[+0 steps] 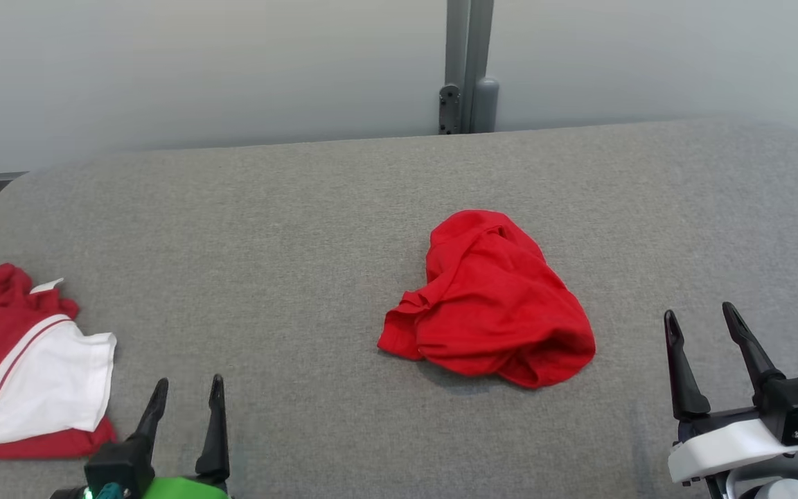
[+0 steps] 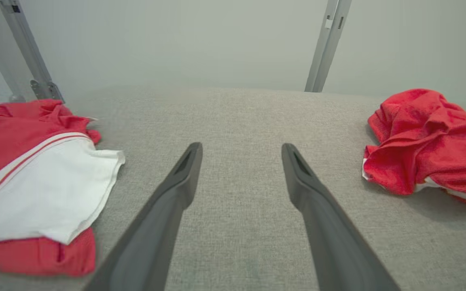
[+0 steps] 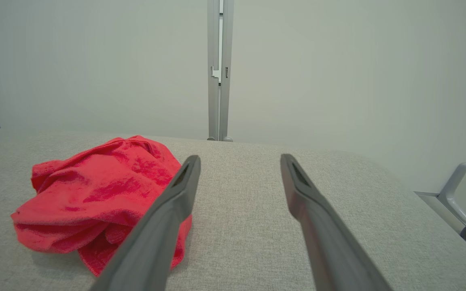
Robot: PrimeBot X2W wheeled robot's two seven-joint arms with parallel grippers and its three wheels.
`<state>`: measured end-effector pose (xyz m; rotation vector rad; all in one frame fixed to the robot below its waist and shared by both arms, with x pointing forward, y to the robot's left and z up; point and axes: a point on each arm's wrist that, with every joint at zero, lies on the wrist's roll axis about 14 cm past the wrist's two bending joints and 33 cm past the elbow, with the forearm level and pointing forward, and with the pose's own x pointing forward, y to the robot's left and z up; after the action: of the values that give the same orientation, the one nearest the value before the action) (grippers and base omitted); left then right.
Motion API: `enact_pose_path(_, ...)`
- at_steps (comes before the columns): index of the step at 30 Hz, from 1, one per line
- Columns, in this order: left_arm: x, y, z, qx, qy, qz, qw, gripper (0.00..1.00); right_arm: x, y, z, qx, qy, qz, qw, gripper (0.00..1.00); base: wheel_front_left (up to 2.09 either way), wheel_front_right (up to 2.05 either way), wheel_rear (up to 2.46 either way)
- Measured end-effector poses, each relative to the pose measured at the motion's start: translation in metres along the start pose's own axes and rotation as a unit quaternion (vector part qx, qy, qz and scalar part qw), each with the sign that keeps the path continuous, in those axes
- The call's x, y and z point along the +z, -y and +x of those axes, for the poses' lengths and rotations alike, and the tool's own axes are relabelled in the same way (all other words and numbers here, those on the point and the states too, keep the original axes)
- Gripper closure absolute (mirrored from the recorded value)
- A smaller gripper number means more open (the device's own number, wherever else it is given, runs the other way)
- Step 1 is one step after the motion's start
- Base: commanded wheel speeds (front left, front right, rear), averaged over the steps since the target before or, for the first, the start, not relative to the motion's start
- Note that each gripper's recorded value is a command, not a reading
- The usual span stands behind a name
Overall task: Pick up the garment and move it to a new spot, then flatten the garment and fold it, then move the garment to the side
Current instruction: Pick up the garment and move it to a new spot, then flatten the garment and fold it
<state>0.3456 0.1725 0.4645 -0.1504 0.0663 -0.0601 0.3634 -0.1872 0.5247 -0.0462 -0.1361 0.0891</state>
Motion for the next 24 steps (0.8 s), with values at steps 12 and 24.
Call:
enact_pose_path(12, 0.005, -0.038, -0.029, 0.053, 0.016, -0.003, 0.998, 0.00, -0.008, -0.016, -0.001, 0.017, -0.012, 0.009, 1.000, 0.00, 0.00, 0.00, 0.00)
enact_pose_path(24, 0.002, -0.029, -0.021, 0.034, 0.012, 0.004, 0.999, 0.00, -0.011, -0.012, -0.006, 0.010, -0.017, 0.011, 1.000, 0.00, 0.00, 0.00, 0.00)
